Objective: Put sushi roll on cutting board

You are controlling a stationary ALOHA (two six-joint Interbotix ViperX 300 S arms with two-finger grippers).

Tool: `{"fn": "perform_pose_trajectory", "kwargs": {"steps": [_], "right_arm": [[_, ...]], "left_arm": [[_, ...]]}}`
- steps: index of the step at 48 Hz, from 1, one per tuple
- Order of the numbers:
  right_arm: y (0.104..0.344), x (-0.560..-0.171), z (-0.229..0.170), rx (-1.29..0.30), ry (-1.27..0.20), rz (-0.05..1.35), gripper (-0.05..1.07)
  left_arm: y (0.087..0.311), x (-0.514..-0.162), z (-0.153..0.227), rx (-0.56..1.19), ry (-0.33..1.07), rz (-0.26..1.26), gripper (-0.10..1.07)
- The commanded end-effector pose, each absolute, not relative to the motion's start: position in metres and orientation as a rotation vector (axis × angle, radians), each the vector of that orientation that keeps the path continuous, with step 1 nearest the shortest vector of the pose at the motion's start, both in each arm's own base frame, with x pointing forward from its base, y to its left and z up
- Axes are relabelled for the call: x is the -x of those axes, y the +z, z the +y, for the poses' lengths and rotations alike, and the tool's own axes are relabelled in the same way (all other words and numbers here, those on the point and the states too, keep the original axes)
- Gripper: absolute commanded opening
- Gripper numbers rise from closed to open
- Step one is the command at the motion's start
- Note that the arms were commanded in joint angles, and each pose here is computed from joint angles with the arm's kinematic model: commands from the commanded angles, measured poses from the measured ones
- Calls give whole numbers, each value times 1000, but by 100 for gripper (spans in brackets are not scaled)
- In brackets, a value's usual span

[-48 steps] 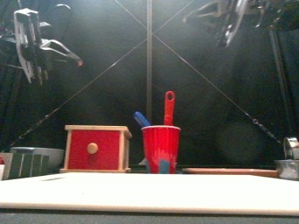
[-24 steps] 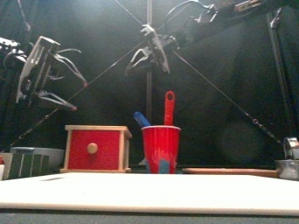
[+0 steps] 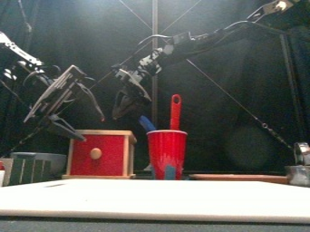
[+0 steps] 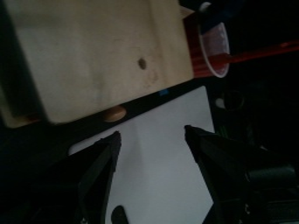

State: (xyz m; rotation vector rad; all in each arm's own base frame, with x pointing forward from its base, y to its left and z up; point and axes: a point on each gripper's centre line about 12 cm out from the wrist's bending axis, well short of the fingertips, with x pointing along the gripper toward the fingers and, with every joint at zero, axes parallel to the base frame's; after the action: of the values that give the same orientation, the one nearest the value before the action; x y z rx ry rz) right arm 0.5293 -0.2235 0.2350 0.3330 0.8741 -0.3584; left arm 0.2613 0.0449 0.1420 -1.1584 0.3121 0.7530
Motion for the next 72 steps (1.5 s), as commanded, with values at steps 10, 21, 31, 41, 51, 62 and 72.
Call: {"fn": "perform_pose_trajectory", "kwargs": {"steps": [10,21,31,41,51,62,72], "right_arm": [[236,-526,-231,-296,-382,894,5],[224,-522,-229,-304,-378,945,5],[224,-522,-229,-304,-378,945,5],[224,-522,-229,-304,-378,945,5],[223,-522,-228,-304,-376,949,5],[222,-521,-228,-310,-375,952,5],[221,-521,-228,-315,-375,959,5]], "left_arm": [[143,-276,55,1161,789,288,93],[135,-283,63,1162,829,295,93],[132,-285,68,1169,851,298,92],[127,-286,67,1184,854,325,74],[126,-287,63,1203,856,335,65],[124,-285,45,1226,833,366,65],[126,-285,33,1243,806,379,65]]}}
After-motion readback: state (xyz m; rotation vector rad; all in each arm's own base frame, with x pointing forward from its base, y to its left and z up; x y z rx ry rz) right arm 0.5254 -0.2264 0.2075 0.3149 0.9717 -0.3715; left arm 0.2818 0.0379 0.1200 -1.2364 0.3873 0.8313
